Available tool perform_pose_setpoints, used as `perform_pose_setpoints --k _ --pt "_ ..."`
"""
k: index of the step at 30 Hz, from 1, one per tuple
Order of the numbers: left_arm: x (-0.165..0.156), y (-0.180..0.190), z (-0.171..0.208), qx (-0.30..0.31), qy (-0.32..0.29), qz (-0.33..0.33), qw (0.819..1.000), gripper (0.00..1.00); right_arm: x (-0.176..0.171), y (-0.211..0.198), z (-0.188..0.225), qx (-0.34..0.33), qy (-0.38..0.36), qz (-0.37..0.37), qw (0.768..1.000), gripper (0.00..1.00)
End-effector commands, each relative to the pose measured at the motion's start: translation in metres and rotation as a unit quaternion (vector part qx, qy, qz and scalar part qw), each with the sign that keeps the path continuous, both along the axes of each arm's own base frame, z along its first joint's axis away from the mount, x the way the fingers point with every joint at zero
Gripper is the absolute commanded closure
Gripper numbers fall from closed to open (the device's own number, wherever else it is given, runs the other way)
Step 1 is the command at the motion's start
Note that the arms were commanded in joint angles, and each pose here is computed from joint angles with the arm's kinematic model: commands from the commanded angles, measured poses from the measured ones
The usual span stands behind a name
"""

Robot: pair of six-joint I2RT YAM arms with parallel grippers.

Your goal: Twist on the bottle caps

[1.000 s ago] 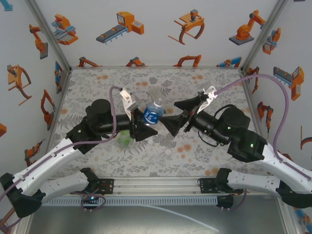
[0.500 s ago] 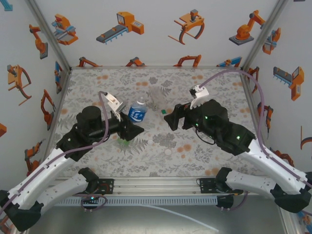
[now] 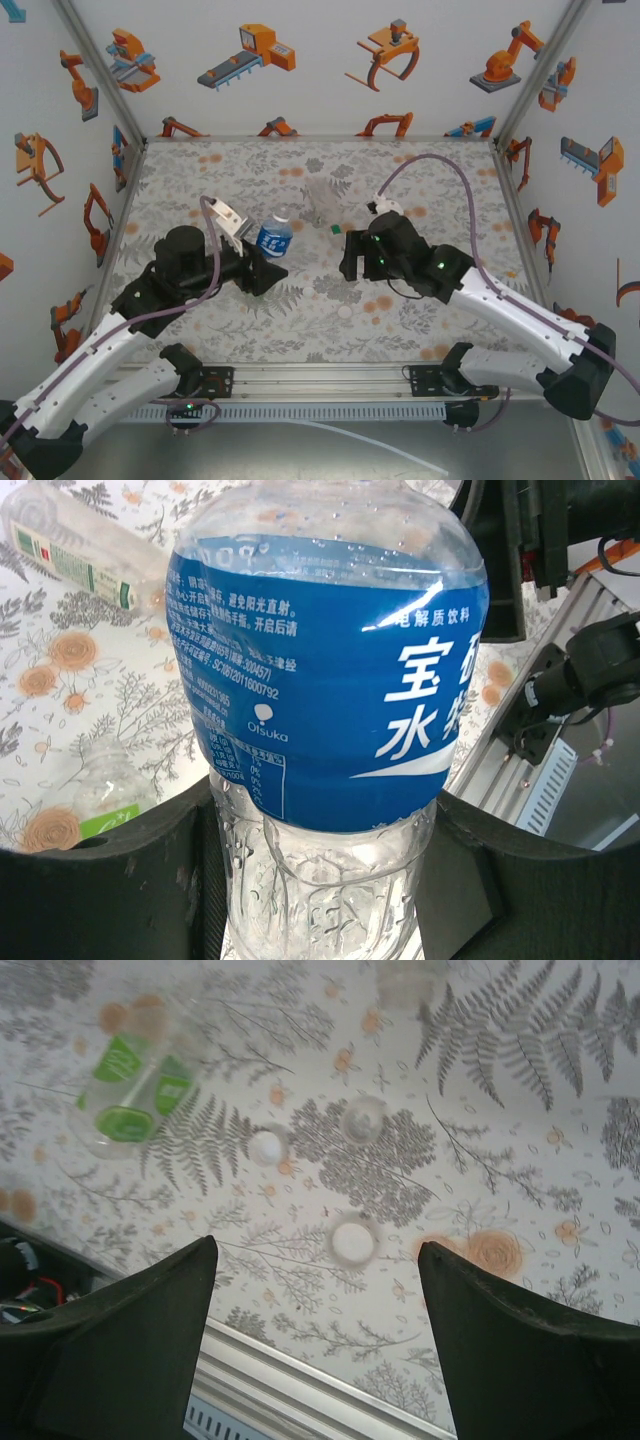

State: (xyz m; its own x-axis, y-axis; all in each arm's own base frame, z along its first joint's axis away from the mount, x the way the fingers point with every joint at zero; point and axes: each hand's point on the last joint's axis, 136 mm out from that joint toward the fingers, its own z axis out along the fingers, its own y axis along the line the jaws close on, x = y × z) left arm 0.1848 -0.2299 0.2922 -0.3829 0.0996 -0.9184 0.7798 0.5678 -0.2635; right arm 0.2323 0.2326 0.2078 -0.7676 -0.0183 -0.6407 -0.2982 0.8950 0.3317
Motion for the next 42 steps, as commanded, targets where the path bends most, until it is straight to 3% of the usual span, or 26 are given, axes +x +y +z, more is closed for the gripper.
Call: perform_pose_setpoints --k 1,6,17,25,33,42 --pt "0.001 0.001 -0.003 0.005 -0.006 0.0 1.0 0.97 -0.002 -0.005 -0.02 -0.012 0.04 -0.013 0.999 0.27" --pt "-0.001 -0.003 -0.012 0.013 0.001 -0.015 1.0 0.98 -0.005 -0.004 -0.051 -0.045 0.082 -0.014 0.996 0.29" --pt "-0.01 -0.005 -0.021 0.016 0.013 -0.036 0.999 0.99 -0.012 -0.001 -0.094 -0.067 0.141 -0.02 0.987 0.43" --pt "-0.003 0.006 -0.028 0.019 0.015 0.003 1.0 0.99 -0.003 0.005 -0.106 -0.126 0.142 -0.007 0.982 0.49" --pt "0.008 0.021 -0.04 0.039 0.014 0.057 0.997 0.99 0.005 0.052 -0.115 -0.148 0.13 0.043 0.98 0.52" --pt "0.007 0.063 -0.034 0.05 -0.011 0.142 0.989 0.99 0.007 0.112 -0.134 -0.176 0.124 0.105 0.971 0.53"
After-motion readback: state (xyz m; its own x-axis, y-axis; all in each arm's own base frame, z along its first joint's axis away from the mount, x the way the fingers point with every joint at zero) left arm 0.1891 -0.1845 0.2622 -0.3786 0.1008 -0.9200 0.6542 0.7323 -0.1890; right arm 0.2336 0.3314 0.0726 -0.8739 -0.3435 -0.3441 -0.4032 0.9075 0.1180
